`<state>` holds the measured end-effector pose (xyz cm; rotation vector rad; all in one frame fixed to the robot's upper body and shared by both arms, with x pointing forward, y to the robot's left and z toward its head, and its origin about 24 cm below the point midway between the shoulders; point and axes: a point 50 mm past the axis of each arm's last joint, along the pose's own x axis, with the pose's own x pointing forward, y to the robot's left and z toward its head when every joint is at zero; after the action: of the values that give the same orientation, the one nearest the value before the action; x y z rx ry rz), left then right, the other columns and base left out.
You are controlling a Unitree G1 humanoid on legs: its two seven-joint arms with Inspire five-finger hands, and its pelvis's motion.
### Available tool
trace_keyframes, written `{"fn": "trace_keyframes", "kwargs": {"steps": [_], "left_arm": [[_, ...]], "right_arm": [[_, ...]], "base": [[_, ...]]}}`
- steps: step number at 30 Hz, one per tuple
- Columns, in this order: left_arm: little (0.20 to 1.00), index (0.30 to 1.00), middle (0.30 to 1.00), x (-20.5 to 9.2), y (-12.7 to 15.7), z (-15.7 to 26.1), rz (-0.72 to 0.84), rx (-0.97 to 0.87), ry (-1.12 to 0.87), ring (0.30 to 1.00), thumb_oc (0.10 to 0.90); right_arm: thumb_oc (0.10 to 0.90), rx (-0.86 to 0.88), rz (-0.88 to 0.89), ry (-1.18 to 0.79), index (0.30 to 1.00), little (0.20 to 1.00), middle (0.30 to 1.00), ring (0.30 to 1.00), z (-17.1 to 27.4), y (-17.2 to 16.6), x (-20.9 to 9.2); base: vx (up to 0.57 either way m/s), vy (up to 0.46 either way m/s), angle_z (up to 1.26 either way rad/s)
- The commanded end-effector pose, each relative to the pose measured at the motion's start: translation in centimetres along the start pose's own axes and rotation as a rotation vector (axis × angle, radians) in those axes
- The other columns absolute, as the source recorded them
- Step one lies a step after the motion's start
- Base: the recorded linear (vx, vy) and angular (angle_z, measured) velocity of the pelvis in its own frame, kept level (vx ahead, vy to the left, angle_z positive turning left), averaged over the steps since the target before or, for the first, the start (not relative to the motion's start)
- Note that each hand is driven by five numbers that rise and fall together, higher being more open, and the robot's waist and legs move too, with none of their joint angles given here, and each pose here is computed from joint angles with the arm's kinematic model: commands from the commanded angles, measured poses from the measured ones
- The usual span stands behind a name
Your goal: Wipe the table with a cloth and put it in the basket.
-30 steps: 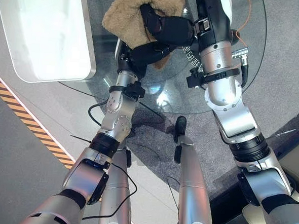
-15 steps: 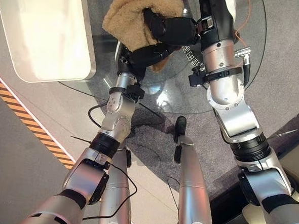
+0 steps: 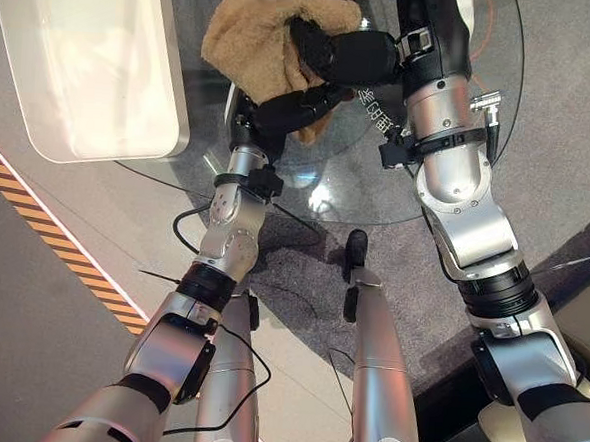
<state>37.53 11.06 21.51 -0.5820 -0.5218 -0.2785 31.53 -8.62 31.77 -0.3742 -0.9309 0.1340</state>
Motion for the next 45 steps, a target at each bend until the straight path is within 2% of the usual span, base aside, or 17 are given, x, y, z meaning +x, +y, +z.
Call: {"fn": "trace_keyframes", "kwargs": {"steps": [1,21,45], "left_arm": [[0.2,0.3,0.3,2.3,-3.8,5.5,-0.224,-0.042,-0.257,0.3,0.1],[0.2,0.3,0.3,2.5,-3.1,5.1,-0.221,-0.186,-0.213,0.3,0.1],[0.2,0.3,0.3,2.6,-2.1,6.9,-0.198,-0.106,-0.283,0.3,0.1]], "right_arm": [[0.8,0.093,-0.124,-0.32,0.9,0.9,0.9,0.9,5.8,-3.1,1.0],[0.8,0.165,-0.127,-0.309,0.9,0.9,0.9,0.9,5.4,-3.7,0.8],[0.8,0.226,-0.318,-0.288,0.9,0.9,0.9,0.9,3.9,-6.2,-0.2]], "base": [[0.0,0.0,0.0],[0.0,-0.01,0.0],[0.0,0.001,0.0]]}}
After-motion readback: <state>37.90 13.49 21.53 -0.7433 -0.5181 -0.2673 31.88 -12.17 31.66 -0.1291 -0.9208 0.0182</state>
